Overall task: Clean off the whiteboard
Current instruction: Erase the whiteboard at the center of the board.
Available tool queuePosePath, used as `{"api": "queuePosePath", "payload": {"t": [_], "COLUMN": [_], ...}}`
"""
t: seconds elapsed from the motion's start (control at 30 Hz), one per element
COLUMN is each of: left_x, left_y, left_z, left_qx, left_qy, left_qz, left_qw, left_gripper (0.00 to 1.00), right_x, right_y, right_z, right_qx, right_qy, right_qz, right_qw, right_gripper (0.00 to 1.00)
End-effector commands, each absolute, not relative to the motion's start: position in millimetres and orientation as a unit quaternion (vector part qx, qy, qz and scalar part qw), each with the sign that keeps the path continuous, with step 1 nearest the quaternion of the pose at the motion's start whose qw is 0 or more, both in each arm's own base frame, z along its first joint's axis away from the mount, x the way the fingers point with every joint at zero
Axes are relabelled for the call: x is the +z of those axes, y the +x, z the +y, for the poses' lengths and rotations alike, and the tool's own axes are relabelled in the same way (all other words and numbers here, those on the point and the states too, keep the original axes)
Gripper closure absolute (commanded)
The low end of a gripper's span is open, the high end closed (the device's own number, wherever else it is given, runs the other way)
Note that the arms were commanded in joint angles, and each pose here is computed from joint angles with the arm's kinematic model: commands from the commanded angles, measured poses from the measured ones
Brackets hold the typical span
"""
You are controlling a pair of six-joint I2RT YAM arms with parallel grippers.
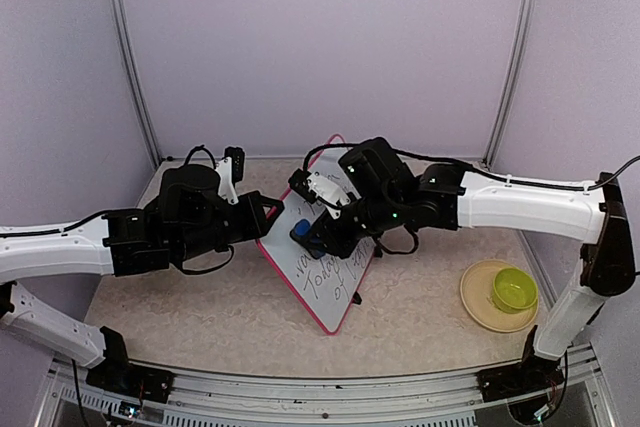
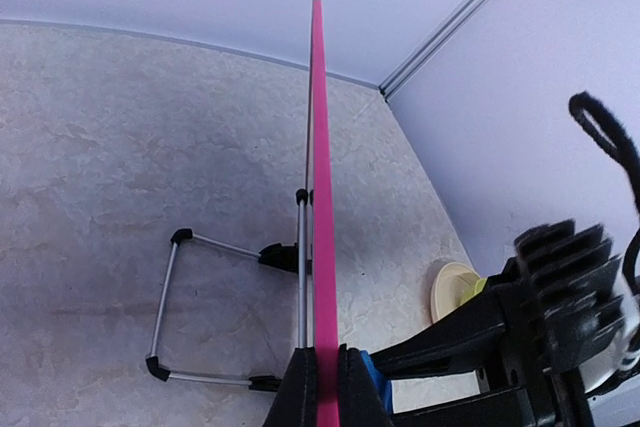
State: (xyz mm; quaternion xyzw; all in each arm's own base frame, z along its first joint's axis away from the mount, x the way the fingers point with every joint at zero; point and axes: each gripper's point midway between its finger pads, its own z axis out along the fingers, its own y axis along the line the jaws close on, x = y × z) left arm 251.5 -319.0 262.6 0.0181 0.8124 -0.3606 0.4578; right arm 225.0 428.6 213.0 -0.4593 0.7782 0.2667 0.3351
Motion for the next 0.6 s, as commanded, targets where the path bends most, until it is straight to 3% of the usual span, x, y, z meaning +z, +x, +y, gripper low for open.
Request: {"api": "queuePosePath", "payload": {"t": [0.0, 0.17, 0.57], "left_x": [265.6, 260.8, 260.4], "left_y": [243.3, 241.0, 239.6], "left_z": [-329.9, -329.8, -325.5], "left_qx": [-0.388, -0.385, -0.38], "left_qy": [0.037, 0.042, 0.048], "left_qz": [0.804, 0.807, 0.805], "left_qw": [0.449, 0.447, 0.452], "left_gripper": [1.0, 1.0, 1.0], "right_x": [247.6, 252.2, 184.1], "right_y": [249.5, 258.4, 239.9], "right_z": [438.5, 443.3, 419.4], "right_qx": [0.272, 0.268, 0.249], "right_qy": [-0.436, -0.437, -0.447], "right_qz": [0.77, 0.769, 0.799], "right_qw": [0.379, 0.381, 0.316], "right_gripper": [1.0, 1.0, 1.0]}}
